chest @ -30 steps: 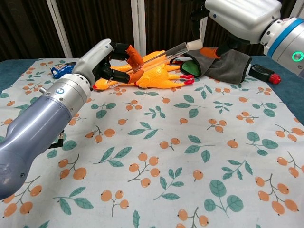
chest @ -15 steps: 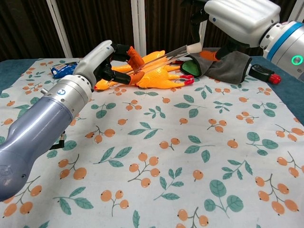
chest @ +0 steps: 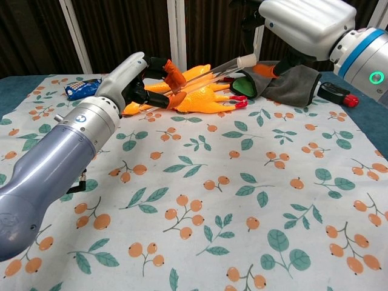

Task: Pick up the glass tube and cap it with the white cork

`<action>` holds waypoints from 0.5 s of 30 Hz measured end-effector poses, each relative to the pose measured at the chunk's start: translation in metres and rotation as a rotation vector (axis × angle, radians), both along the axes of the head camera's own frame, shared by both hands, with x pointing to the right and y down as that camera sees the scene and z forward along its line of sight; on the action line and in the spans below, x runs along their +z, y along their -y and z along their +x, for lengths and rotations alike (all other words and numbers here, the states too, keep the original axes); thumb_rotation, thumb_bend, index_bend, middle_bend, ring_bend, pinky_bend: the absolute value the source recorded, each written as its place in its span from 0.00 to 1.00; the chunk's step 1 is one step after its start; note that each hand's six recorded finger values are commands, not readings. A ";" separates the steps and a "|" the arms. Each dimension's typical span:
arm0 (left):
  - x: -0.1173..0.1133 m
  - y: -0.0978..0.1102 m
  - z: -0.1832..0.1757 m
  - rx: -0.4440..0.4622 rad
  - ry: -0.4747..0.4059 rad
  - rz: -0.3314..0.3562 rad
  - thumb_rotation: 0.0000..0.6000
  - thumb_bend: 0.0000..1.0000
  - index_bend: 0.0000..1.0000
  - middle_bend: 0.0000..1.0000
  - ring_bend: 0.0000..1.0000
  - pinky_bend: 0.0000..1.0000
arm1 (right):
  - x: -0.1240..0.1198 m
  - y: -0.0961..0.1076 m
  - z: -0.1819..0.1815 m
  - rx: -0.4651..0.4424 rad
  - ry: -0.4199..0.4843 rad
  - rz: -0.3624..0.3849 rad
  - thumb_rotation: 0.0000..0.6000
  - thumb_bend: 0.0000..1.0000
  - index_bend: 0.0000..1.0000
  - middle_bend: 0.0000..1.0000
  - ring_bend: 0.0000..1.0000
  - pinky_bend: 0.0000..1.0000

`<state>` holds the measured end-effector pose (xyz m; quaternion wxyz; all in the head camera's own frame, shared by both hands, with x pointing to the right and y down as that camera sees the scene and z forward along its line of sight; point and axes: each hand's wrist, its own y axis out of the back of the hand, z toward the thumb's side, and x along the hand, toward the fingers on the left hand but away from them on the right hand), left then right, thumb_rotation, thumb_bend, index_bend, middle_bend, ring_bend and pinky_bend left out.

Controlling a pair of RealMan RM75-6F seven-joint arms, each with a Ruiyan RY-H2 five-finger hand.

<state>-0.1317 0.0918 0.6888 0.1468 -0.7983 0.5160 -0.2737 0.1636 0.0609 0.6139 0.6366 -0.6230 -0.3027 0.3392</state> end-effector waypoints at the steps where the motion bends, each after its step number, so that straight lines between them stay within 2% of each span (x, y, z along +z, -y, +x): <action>1: 0.000 0.000 0.000 -0.003 0.000 -0.001 1.00 0.61 0.67 0.57 0.09 0.00 | 0.000 0.000 0.000 0.000 0.000 0.001 1.00 0.42 0.62 0.15 0.02 0.00; 15: -0.003 -0.002 0.006 -0.025 -0.011 -0.013 1.00 0.61 0.67 0.57 0.09 0.00 | 0.000 -0.005 -0.001 -0.001 0.005 -0.006 1.00 0.42 0.62 0.15 0.02 0.00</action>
